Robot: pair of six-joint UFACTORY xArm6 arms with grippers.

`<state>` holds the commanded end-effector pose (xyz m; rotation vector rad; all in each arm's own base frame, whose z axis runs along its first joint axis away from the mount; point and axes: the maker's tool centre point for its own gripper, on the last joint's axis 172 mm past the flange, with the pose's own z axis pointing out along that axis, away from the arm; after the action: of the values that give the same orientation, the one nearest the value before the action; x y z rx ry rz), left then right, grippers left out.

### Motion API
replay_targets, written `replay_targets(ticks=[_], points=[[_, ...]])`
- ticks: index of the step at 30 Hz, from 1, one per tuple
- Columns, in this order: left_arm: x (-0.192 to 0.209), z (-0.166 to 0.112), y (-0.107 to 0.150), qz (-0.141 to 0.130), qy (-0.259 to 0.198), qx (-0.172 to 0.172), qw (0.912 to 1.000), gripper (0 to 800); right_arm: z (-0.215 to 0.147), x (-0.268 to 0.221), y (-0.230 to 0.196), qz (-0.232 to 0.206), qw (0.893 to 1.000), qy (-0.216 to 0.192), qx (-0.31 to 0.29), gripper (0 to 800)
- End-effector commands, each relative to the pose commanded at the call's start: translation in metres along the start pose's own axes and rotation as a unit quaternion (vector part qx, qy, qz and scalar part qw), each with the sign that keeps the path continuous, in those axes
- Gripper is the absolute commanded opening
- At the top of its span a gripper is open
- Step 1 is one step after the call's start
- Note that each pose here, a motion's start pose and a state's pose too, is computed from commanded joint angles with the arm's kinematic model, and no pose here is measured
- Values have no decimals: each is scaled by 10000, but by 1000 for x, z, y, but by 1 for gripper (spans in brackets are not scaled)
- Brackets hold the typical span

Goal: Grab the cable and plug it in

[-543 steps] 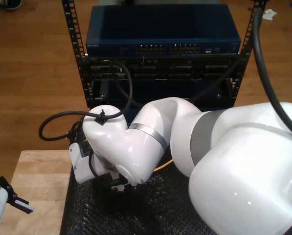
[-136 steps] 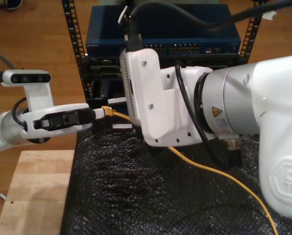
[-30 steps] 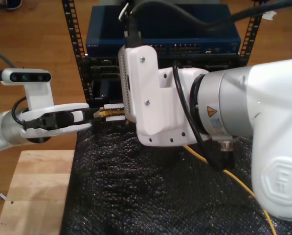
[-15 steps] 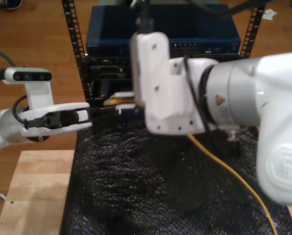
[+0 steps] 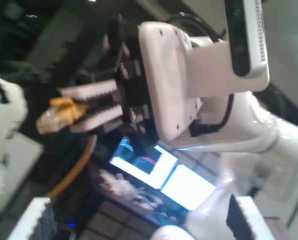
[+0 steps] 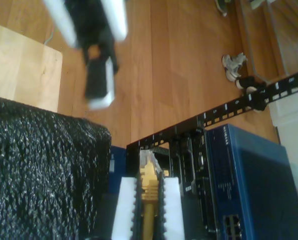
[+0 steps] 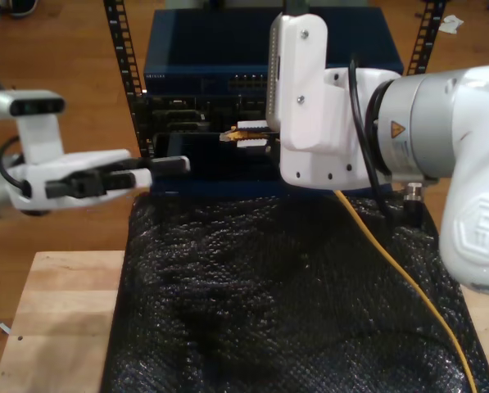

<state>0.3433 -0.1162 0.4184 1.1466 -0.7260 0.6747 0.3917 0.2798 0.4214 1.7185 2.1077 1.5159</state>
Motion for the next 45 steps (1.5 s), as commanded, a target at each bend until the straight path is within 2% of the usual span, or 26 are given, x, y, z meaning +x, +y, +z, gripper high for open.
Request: replay_targets(ticks=[2,5,10,16,21,26,31,33,41,45], points=[[3,-4,1,50,-47,55,10000,797,1,-9,2,146,9999,-78,-11,0],[-5,-9,0,-20,-285,149,9995,797,3,-30,8,482,9985,-261,-50,0],[-17,-21,-12,-66,-734,575,9956,797,-2,-66,21,734,9957,-538,-196,0],[-30,-31,-18,-98,-1236,905,9881,797,0,-78,22,805,9945,-642,-203,0],[-33,-49,-27,20,-1695,1439,9750,797,-1,-88,23,869,9934,-722,-221,0],[-42,-70,-30,96,-2347,1933,9526,797,-2,-93,24,896,9928,-755,-239,0],[-66,-107,-29,-40,-3212,2462,9144,798,-2,-93,23,890,9929,-757,-230,0],[-71,-120,-25,-83,-3472,2583,9015,798,-2,-93,23,882,9930,-757,-230,0],[-83,-173,-6,-54,-4082,2873,8665,798,-2,-93,23,882,9930,-757,-230,0],[-93,-211,3,6,-4497,3079,8384,798,-2,-93,23,882,9930,-757,-230,0]])
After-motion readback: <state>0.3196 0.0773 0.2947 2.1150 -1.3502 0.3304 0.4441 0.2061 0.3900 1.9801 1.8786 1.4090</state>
